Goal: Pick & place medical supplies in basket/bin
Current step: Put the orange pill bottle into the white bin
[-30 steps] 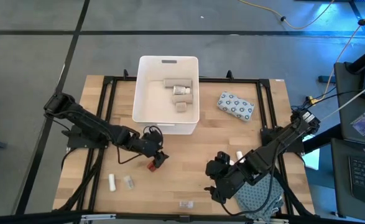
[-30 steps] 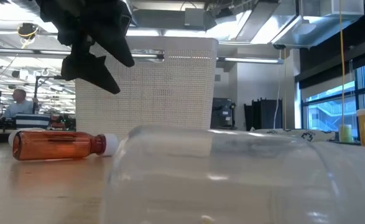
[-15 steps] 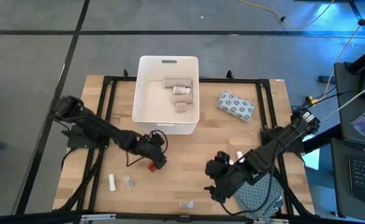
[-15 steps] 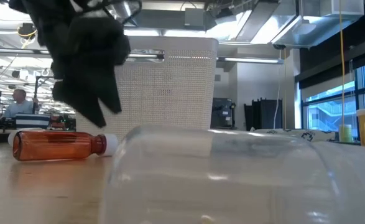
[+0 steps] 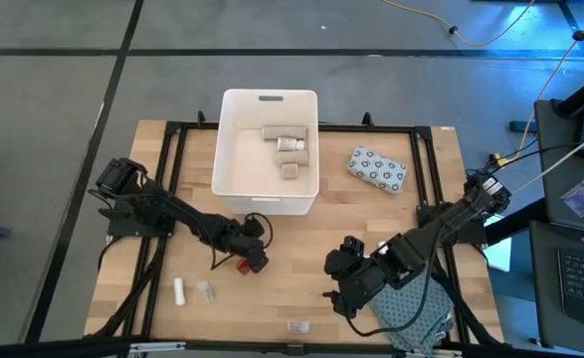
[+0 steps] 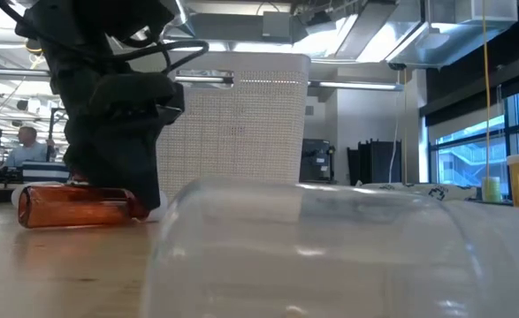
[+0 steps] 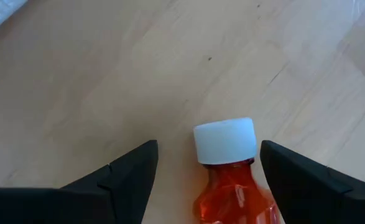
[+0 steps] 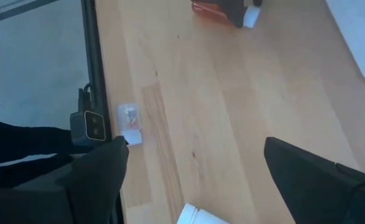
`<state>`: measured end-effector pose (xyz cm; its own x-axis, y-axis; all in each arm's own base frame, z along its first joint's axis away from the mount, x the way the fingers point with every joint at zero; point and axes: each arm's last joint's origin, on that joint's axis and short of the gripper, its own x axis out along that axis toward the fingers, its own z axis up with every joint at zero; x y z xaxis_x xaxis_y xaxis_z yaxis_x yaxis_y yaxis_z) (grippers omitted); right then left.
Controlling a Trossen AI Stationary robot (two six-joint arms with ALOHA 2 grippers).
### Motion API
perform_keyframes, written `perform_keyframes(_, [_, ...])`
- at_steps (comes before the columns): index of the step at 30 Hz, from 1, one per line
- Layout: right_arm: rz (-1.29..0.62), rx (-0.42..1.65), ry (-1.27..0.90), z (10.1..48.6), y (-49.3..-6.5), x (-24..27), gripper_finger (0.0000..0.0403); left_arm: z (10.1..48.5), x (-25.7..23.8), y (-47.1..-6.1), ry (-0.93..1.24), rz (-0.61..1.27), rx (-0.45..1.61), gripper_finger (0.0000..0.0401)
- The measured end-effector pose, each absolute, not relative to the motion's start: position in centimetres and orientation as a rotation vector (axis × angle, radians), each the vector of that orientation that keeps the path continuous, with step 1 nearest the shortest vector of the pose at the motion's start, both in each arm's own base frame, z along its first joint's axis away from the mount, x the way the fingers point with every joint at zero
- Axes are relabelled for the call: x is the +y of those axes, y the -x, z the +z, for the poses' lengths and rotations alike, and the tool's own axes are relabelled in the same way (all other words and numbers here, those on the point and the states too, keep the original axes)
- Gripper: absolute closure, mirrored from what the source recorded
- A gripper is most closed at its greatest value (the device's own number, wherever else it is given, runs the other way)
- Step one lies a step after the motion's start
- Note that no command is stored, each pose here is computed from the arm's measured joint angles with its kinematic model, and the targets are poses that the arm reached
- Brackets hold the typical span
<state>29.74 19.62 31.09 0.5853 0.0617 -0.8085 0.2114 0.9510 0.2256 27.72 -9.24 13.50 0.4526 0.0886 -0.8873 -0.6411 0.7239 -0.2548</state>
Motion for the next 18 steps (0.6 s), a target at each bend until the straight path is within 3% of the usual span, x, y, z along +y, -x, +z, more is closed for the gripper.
perform_keyframes(12, [-0.086, 0.932, -0.241, 31.11, -30.19, 18.91, 0.003, 13.47, -9.33, -27.6, 0.57, 0.425, 1.053, 0.0234])
perform_keyframes(18, [-0.095, 0.924, -0.236, 31.12, -30.21, 18.88, 0.003, 13.5, -9.46, -27.63, 0.55, 0.377, 1.071, 0.0265])
